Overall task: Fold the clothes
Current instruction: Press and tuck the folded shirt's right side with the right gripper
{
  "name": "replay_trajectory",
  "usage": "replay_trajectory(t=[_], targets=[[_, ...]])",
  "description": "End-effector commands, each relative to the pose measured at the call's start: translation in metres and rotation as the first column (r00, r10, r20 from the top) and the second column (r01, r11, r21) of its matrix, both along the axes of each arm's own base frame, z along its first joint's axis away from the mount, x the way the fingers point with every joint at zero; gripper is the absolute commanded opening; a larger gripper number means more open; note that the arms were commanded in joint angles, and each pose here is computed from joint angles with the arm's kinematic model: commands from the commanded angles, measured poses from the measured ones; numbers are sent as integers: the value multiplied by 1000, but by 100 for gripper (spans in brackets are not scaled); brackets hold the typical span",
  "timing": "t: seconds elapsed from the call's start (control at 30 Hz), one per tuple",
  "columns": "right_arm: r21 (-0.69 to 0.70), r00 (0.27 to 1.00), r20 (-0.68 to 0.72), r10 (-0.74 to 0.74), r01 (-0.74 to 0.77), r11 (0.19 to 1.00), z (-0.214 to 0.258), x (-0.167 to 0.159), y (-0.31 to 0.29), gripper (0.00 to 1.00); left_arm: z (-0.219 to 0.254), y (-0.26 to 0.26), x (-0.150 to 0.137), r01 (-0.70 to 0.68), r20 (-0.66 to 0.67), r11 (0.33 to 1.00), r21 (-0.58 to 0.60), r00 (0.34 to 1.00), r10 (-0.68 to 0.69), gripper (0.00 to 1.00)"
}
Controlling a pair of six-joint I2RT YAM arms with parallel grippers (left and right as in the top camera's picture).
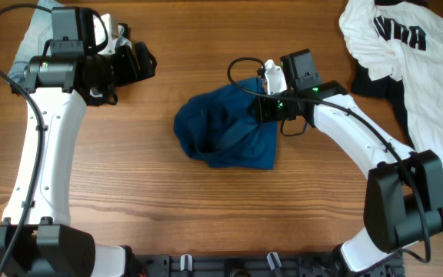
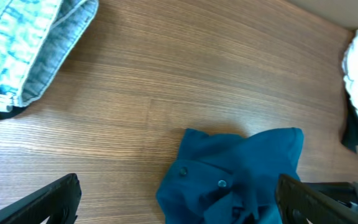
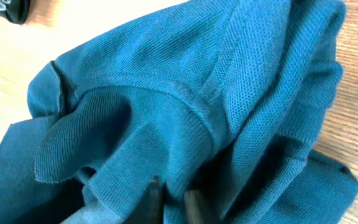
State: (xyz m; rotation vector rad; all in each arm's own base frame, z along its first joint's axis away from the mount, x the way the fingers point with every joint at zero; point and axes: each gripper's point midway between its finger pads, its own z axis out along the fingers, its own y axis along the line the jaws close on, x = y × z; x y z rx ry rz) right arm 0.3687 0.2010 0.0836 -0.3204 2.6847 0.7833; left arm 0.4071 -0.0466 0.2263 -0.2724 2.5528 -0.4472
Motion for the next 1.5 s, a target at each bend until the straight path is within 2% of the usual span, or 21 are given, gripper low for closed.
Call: replay_trajectory(t=[0.0,0.1,0.23,0.37,0.4,0.43,0.47,0.53,0.6,0.7,0.93,1.27,1.4,1.43,1.47], targets=[[-13,1000,-10,-20,19,1000,0,4,-7,4,-3,5,2,-4,-3,999,37,1000,4,100],[-32,995,-7,-96,96,995,21,11,-30,4,-3,6,1,-1,-3,999,39,1000,2,100],[-154,981,43,-189,193,969,56,18,-90,4,-4,7,1,11,2,998,60,1000,-12,100],[-182,974,27,-227,228,957,51,20,-118,4,-4,7,2,11,2,998,60,1000,-12,100],[-182,973,18,-231,231,956,48,20,-120,13,-4,7,1,11,2,998,60,1000,-12,100],[-180,976,16,-218,217,959,48,19,-120,42,-4,7,1,11,1,998,60,1000,-12,100],[-185,978,12,-210,209,960,47,17,-120,62,-4,7,1,12,0,998,60,1000,-12,100],[-180,979,-18,-205,199,963,48,9,-118,76,-4,7,1,12,-2,998,60,1000,-12,100],[-129,981,-78,-176,165,978,52,-6,-108,80,-4,7,1,12,-2,998,60,1000,-12,100],[-63,985,-161,-63,53,997,54,-33,-83,79,-4,7,1,12,-2,998,60,1000,-12,100],[-113,972,-209,107,-133,985,12,-74,-44,75,-4,7,1,14,2,998,61,1000,-14,100],[-101,973,-197,121,-143,984,-16,-82,-40,58,-4,7,2,14,3,998,61,1000,-14,100],[-89,967,-218,134,-156,984,-22,-90,-37,44,-4,7,2,14,3,998,61,1000,-14,100],[-86,966,-222,136,-158,984,-22,-92,-37,38,-4,7,2,14,3,998,61,1000,-14,100],[-66,964,-225,143,-161,985,-20,-93,-34,27,-4,7,2,14,3,998,61,1000,-14,100]])
